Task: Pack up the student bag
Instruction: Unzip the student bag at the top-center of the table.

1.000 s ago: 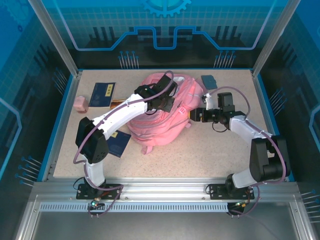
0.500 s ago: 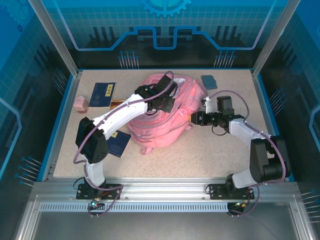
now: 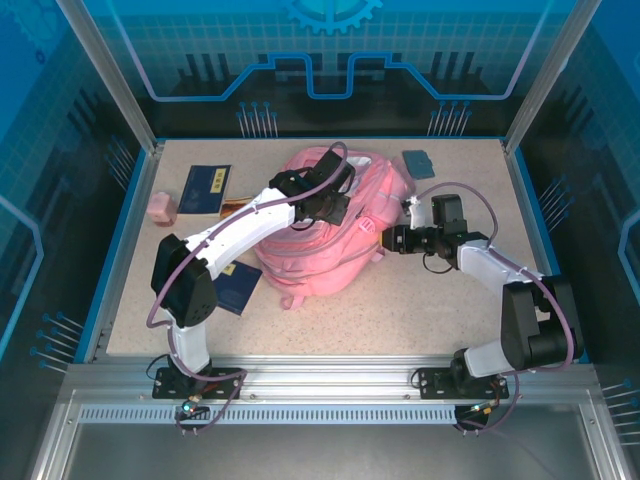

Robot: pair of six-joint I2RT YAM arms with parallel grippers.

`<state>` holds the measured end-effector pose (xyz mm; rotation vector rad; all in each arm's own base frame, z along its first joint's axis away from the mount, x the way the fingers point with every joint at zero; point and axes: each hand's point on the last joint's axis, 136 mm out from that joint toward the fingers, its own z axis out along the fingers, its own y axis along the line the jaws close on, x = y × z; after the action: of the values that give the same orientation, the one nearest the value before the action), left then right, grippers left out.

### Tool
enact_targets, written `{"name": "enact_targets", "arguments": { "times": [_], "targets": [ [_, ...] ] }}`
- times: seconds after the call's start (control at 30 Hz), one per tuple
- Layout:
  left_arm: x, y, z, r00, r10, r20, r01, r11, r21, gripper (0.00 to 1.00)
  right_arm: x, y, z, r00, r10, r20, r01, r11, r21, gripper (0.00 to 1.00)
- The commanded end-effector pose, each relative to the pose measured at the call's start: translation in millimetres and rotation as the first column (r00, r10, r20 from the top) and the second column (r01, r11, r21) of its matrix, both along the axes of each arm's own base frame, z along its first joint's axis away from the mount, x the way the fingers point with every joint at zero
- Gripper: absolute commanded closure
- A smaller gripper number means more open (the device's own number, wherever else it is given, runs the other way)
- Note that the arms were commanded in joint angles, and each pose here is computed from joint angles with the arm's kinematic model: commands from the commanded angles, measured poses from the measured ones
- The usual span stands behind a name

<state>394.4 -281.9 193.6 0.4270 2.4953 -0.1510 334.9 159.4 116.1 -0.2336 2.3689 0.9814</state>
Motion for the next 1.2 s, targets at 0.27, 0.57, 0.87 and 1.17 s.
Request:
{"name": "enact_targets", "arguments": {
  "times": [0.27, 0.57, 0.87, 1.17],
  "targets": [
    [13, 1, 53, 0.991, 0.020, 0.136, -0.007, 0.995, -0.100, 1.00, -3, 3, -20, 0.999, 0.038, -0.015, -0.039, 0.995, -0.093, 0.64],
    [11, 5, 54, 0.991, 0.022, 0.135, -0.007, 0.994, -0.105, 1.00, -3, 12, -7, 0.993, 0.103, 0.053, -0.100, 0.993, -0.064, 0.75],
    [23, 2, 51, 0.989, 0.066, 0.135, -0.046, 0.989, -0.142, 1.00, -22, 17, -11, 0.995, 0.100, -0.012, -0.100, 0.990, -0.099, 0.91],
    [54, -15, 35, 0.975, 0.188, 0.119, -0.156, 0.960, -0.233, 1.00, -72, 48, -16, 0.983, 0.152, -0.104, -0.153, 0.988, -0.002, 0.90]
  ]
}}
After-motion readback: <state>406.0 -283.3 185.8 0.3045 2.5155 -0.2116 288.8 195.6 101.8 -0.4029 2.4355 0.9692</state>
